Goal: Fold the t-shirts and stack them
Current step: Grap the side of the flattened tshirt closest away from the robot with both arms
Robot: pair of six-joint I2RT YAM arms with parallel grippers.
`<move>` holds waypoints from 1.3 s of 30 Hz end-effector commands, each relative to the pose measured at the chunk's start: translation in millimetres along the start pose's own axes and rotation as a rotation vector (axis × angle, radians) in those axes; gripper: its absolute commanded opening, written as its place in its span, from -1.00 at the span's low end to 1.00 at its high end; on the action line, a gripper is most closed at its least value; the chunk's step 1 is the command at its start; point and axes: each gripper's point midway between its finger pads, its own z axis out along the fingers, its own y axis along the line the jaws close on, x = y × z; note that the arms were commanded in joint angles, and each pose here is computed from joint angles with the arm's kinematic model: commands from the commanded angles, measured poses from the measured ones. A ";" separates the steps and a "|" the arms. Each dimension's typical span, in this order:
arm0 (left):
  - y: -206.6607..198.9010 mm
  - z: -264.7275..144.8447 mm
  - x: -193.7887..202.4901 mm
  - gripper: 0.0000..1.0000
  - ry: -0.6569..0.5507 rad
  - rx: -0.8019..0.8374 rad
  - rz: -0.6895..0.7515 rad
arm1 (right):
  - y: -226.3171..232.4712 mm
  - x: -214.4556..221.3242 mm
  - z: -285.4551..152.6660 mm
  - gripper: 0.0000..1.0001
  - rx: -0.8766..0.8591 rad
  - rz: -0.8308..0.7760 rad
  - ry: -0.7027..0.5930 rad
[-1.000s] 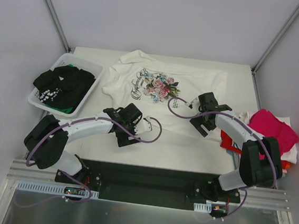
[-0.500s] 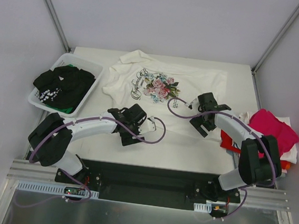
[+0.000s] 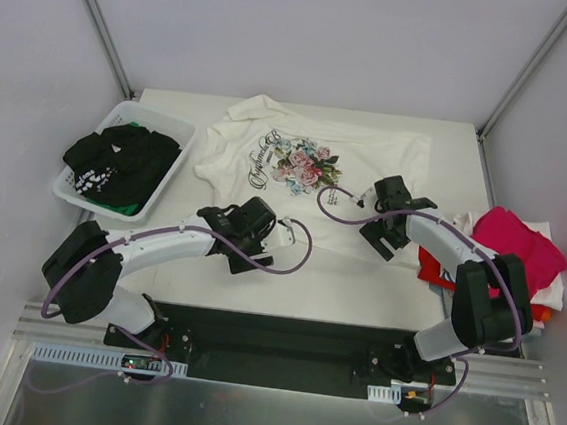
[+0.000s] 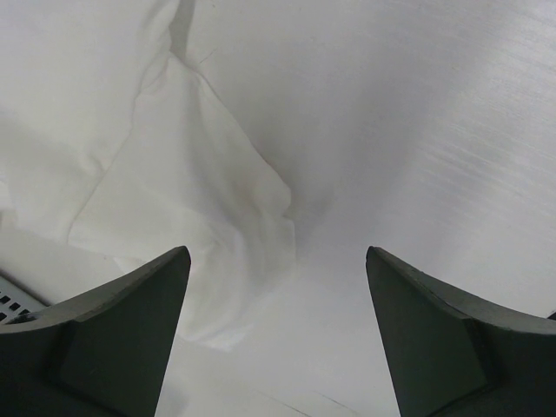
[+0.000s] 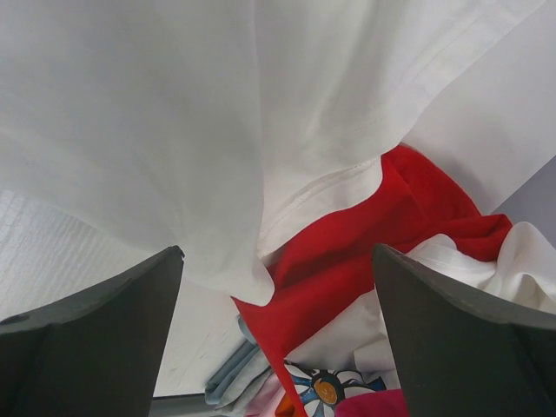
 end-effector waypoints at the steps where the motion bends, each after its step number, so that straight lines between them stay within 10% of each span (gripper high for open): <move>1: 6.0 -5.8 12.5 0.65 0.029 -0.068 0.002 | -4.0 2.3 -1.0 0.87 0.014 0.010 0.007; 39: -1.2 34.4 28.8 0.37 0.051 0.088 -0.081 | -11.5 11.5 4.1 0.74 -0.030 0.051 0.009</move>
